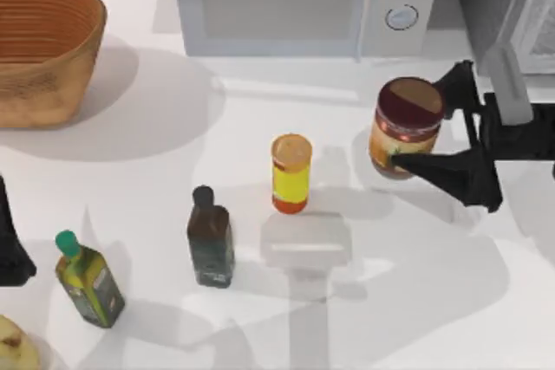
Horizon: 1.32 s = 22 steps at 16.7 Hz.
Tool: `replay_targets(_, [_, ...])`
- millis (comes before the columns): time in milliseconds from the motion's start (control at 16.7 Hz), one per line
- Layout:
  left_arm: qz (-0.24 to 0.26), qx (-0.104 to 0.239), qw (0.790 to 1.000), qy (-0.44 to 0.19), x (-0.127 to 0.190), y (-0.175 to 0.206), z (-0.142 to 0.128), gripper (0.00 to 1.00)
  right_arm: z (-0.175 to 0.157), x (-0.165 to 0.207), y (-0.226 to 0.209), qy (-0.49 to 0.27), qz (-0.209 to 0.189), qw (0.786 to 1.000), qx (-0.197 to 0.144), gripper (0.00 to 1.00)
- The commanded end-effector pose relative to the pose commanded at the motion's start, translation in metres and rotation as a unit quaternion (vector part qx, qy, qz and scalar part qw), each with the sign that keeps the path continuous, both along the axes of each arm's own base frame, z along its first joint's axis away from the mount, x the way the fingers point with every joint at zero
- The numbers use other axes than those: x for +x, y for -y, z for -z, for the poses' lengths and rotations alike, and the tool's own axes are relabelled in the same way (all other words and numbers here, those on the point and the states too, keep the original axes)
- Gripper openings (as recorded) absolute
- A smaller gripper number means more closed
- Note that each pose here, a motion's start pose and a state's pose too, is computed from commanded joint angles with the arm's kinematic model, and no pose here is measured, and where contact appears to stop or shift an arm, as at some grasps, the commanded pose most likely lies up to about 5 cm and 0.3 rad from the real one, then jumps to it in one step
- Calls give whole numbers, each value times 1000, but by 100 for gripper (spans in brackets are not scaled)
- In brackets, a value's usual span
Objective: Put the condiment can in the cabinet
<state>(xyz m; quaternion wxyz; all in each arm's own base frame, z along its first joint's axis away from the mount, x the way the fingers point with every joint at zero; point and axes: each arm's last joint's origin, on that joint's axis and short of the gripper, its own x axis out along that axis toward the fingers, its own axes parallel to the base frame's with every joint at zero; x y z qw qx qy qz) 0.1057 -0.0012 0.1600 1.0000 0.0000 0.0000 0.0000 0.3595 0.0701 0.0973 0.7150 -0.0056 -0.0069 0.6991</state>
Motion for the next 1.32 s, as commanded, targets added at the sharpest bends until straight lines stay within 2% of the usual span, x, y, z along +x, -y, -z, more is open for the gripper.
replay_targets(420, [0, 0, 1000, 0, 0, 0, 0, 100, -58, -10, 0, -5, -3, 1000, 0, 0])
replay_targets(960, [0, 0, 1000, 0, 0, 0, 0, 100, -72, -15, -3, 6, 4, 1000, 2, 0])
replay_targets(1140, [0, 0, 1000, 0, 0, 0, 0, 100, -95, -31, -2, 16, 47, 999, 6, 0])
replay_targets(1320, [0, 0, 1000, 0, 0, 0, 0, 100, -122, -58, 7, 19, 126, 992, 12, 0])
